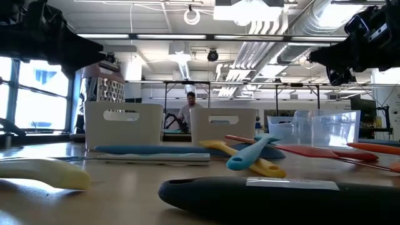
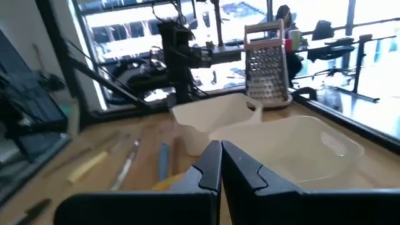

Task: Pick & Place Kitchen Items
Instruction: Put the green table knife into the right white bin

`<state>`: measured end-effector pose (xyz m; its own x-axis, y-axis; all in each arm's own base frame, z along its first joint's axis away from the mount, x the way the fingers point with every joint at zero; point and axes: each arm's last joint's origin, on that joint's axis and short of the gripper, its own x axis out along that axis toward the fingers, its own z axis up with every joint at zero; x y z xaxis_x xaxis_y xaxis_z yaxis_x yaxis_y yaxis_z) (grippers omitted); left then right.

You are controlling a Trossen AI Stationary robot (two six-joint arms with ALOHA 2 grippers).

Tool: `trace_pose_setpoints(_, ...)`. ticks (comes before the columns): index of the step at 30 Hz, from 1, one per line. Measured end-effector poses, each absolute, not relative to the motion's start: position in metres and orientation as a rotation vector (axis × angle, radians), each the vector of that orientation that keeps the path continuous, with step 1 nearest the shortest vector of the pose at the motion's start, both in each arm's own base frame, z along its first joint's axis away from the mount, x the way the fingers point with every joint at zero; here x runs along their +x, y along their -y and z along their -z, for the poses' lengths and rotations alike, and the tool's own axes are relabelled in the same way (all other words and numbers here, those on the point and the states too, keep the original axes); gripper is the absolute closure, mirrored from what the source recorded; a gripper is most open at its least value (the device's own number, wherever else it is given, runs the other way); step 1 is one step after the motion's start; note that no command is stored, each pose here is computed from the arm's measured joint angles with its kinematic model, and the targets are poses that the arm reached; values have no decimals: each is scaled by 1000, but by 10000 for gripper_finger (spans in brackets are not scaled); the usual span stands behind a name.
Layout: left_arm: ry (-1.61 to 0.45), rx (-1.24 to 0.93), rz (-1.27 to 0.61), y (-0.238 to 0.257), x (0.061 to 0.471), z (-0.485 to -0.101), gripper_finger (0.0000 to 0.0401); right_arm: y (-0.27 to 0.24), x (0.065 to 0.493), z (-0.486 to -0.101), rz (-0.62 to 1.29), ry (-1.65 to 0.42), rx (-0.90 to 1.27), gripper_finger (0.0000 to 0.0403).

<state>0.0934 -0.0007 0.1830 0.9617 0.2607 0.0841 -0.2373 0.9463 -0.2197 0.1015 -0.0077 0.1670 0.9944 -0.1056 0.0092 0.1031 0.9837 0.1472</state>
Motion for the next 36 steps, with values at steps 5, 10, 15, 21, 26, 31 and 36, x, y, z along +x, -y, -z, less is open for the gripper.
trace_pose_setpoints(5, 100, -214, -224, 2, 94, -182, 249, 9, 101, -164, 160, -17, 107, 400)
trace_pose_setpoints(10, 73, -327, -246, 1, 95, -178, 249, 9, 101, -163, 168, -26, 23, 400)
trace_pose_setpoints(15, 104, -373, -376, -3, 93, -179, 249, 10, 101, -163, 168, -29, -5, 400)
trace_pose_setpoints(21, 108, -419, -361, -2, 96, -179, 249, 10, 101, -163, 169, -33, -6, 390)
trace_pose_setpoints(26, 171, -474, -322, -1, 101, -186, 249, 10, 102, -162, 169, -47, -4, 344)
trace_pose_setpoints(31, 222, -487, -315, 0, 104, -191, 249, 10, 103, -161, 168, -60, 2, 282)
trace_pose_setpoints(36, 286, -460, -335, -1, 106, -198, 248, 10, 104, -163, 173, -39, 2, 230)
